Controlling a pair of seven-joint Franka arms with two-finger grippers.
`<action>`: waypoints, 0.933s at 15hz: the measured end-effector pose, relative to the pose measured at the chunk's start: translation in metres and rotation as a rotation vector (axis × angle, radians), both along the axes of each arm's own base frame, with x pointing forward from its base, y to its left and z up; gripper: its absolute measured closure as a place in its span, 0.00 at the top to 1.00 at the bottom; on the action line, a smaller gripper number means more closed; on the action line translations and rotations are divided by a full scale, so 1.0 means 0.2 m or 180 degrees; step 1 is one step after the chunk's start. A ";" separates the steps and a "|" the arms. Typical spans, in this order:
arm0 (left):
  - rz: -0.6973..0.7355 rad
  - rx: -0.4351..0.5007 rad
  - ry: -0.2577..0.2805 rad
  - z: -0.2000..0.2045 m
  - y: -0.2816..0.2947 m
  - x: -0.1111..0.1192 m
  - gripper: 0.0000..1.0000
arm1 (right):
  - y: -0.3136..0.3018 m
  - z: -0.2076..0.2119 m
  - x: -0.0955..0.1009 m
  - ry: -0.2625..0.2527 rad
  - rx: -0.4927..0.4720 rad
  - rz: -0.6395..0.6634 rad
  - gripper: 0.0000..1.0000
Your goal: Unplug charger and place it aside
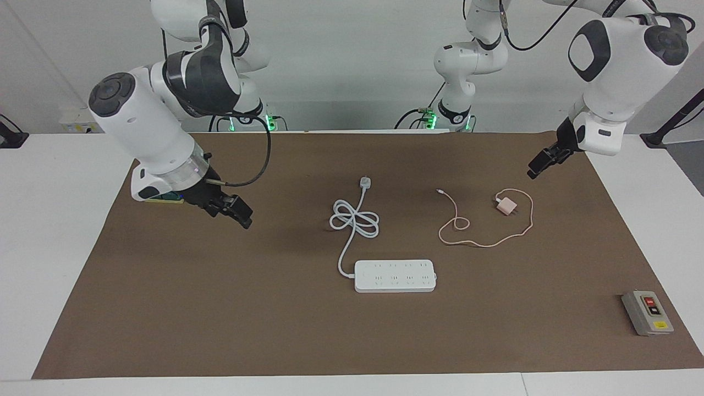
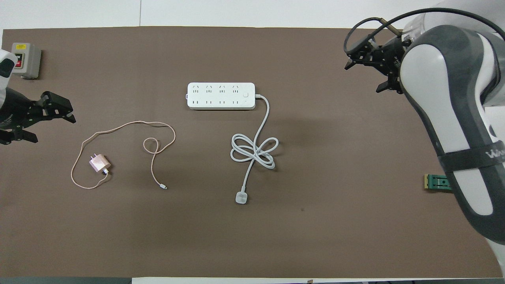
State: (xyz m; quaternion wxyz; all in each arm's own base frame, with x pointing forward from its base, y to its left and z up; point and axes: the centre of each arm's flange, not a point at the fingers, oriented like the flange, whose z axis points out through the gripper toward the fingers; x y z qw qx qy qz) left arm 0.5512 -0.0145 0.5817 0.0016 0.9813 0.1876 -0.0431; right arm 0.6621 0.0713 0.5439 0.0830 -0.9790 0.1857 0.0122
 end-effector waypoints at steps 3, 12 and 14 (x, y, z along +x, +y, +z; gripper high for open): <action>-0.0266 -0.0016 0.0070 0.15 -0.02 -0.08 1.00 | -0.09 0.10 -0.06 -0.0054 -0.0221 0.0449 1.00; -0.0895 -0.0080 0.0173 0.32 -0.12 -0.10 1.00 | -0.44 0.48 -0.35 -0.0056 -0.0335 0.1235 1.00; -0.1011 -0.0091 0.0183 0.30 -0.15 -0.09 1.00 | -0.45 0.51 -0.40 0.0033 -0.0350 0.1305 1.00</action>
